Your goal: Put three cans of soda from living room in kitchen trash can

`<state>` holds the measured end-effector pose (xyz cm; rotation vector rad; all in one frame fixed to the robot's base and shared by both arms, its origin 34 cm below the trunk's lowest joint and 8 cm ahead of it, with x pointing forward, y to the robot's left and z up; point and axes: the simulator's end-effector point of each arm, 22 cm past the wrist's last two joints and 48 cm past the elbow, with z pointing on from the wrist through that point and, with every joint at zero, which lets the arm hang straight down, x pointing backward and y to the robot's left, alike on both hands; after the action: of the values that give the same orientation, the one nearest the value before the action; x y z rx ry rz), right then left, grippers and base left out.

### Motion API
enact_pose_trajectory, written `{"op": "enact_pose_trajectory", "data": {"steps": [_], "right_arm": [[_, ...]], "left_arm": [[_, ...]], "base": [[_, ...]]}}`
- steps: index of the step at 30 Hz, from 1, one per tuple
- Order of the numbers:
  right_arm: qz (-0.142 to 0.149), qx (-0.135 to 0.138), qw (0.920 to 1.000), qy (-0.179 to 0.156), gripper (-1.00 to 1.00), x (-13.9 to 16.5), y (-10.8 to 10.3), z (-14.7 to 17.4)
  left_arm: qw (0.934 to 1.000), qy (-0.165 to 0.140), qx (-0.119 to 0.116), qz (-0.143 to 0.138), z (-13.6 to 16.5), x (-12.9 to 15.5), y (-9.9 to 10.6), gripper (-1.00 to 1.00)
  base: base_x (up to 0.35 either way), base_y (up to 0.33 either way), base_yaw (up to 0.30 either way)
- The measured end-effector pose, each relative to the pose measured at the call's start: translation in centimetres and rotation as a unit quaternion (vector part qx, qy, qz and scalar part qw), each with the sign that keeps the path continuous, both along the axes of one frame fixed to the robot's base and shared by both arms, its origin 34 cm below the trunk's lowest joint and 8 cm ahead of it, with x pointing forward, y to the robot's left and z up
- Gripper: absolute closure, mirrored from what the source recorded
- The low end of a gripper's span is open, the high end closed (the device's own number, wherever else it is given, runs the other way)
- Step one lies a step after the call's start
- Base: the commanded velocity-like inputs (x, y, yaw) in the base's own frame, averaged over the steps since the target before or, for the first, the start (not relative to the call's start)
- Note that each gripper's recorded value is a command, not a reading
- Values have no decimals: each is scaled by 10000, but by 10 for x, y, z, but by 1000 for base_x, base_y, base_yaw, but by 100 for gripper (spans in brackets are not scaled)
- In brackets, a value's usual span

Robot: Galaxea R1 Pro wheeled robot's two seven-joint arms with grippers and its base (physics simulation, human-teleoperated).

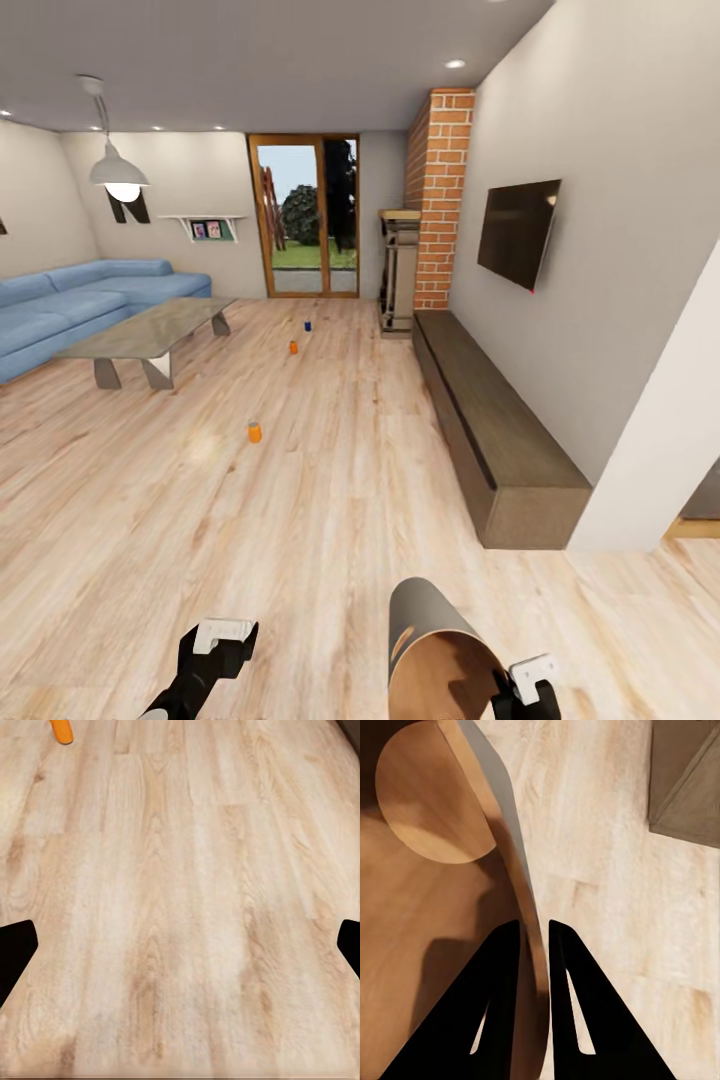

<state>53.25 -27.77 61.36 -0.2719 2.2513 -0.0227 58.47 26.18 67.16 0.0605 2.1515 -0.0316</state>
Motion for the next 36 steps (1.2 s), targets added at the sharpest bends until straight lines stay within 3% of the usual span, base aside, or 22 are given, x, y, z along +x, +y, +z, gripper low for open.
{"op": "enact_pose_trajectory", "data": {"steps": [5,9,15,19,22,26,36], "right_arm": [[8,18,9999,-110,100,6,-2,6],[11,99,9984,-556,100,32,-1,36],[53,194,9953,-947,100,60,11,70],[51,218,9959,-881,100,77,17,90],[-35,423,9966,-706,100,75,18,87],[-143,601,9947,-827,100,77,15,94],[-152,626,9955,-701,100,69,17,82]], "left_arm": [[10000,36,-14,15,-3,-2,0,-100],[10000,50,-30,58,-3,-2,3,-100],[9999,96,-32,75,-5,-4,5,-100],[9999,76,-34,73,-4,-2,5,-100],[10000,26,-33,66,-1,0,4,-100],[10000,58,-31,65,-4,-3,4,-100],[10000,78,-20,56,-5,-4,4,-100]], "base": [[80,13,16],[89,2,3],[22,0,1],[9,4,0],[106,72,0],[207,156,0],[245,187,0]]}}
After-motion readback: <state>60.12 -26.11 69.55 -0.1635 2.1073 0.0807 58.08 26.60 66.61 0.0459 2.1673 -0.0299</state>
